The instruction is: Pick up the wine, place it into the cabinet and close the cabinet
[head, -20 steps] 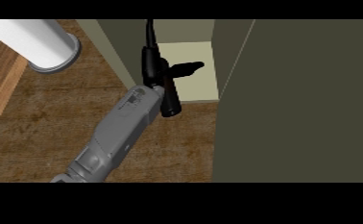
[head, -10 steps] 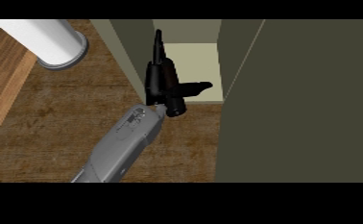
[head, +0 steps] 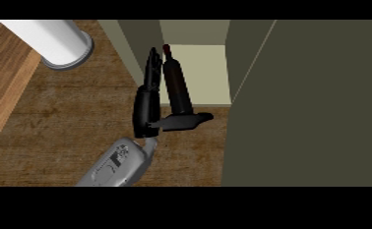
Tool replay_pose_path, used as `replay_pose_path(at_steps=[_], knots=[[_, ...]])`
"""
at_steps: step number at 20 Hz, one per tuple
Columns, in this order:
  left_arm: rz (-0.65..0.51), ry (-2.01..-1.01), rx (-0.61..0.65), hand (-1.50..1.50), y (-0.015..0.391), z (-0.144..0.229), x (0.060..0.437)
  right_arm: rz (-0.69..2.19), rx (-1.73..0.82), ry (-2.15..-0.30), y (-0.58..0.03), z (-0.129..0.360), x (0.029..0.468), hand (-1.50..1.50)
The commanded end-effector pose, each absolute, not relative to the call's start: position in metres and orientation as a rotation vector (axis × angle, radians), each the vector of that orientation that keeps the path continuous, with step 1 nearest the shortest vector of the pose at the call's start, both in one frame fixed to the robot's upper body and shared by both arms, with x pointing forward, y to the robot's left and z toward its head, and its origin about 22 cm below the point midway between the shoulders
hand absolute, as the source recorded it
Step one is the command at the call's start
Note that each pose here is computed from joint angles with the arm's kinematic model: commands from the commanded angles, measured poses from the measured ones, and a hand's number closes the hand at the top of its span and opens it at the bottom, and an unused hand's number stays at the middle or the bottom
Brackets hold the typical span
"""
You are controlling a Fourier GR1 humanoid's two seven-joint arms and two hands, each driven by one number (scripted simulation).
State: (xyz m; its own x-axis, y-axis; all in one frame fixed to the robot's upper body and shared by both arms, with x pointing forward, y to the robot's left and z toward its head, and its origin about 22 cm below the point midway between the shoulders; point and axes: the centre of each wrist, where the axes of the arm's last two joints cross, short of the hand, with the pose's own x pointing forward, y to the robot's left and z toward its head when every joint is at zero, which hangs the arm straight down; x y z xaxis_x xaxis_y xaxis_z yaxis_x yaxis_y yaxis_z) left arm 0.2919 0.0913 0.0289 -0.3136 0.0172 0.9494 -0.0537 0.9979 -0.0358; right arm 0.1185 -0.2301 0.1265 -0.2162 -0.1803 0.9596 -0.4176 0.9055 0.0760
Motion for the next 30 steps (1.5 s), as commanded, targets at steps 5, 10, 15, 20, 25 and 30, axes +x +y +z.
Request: replay_pose_path(at_steps=[5, 10, 15, 20, 25, 30], knots=[[0.001, -1.905, -0.011, -1.5, 0.147, 0.048, 0.24, 0.301, 0.362, -1.857, -0.242, 0.161, 0.108, -1.5], [0.008, -1.898, -0.037, -1.5, 0.182, 0.06, 0.221, 0.304, 0.394, -1.832, -0.23, 0.162, 0.104, -1.5], [-0.036, -1.897, -0.157, -1.5, 0.194, 0.071, 0.209, 0.543, 0.437, -1.736, -0.238, 0.162, 0.095, 1.5], [-0.071, -1.867, -0.248, 1.5, 0.223, 0.065, 0.195, 0.694, 0.443, -1.697, -0.235, 0.153, 0.097, 1.5], [-0.066, -1.883, -0.235, 1.5, 0.259, 0.059, 0.183, 0.648, 0.434, -1.725, -0.244, 0.166, 0.092, 1.5], [-0.06, -1.877, -0.209, 1.5, 0.283, 0.066, 0.176, 0.668, 0.507, -1.757, -0.246, 0.159, 0.097, 1.5]])
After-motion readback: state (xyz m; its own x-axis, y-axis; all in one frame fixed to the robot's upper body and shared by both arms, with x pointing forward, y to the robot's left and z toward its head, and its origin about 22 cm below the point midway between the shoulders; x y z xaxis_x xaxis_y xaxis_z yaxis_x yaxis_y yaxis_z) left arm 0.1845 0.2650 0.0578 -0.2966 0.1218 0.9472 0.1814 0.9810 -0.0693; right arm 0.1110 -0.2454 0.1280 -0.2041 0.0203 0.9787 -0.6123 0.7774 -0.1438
